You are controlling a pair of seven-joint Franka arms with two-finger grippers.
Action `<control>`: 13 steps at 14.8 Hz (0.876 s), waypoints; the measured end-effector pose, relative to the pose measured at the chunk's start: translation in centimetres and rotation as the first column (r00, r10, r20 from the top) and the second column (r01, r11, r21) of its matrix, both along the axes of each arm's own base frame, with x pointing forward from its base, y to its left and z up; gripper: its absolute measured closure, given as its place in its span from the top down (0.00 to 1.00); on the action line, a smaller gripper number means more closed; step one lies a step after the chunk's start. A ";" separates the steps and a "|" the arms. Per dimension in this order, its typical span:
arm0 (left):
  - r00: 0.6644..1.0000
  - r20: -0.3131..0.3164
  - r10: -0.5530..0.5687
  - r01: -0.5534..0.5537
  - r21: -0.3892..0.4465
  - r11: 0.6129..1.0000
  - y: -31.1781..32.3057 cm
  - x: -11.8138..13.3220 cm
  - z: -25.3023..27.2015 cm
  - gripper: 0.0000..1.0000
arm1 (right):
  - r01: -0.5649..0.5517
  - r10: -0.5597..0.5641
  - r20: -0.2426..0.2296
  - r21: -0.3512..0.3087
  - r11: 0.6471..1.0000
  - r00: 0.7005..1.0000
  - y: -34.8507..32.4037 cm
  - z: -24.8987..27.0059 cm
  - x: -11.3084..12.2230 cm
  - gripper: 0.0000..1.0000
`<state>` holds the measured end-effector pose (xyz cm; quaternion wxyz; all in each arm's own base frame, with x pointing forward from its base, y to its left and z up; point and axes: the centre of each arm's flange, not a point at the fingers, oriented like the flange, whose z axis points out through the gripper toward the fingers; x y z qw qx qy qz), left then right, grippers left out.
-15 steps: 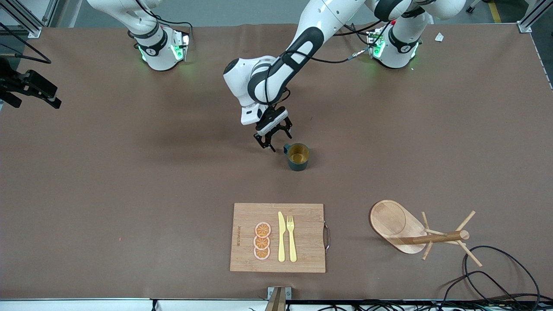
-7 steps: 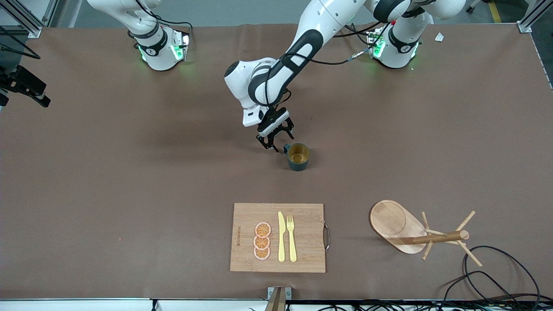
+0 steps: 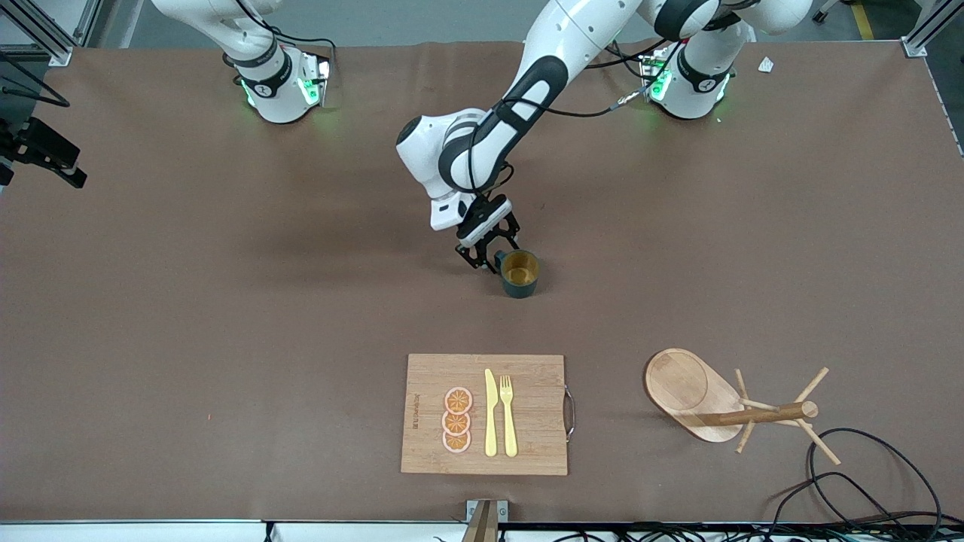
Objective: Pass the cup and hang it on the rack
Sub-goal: 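Close the left gripper on the mug handle and lift the mug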
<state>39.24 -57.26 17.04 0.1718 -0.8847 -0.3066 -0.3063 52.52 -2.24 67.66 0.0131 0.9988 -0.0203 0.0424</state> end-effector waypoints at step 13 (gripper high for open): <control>1.000 -0.001 -0.004 0.004 0.004 1.000 -0.1 -0.2 -0.3 0.30 | 0.007 -0.008 -0.055 -0.008 1.000 0.998 -0.4 -0.6 -0.5 1.00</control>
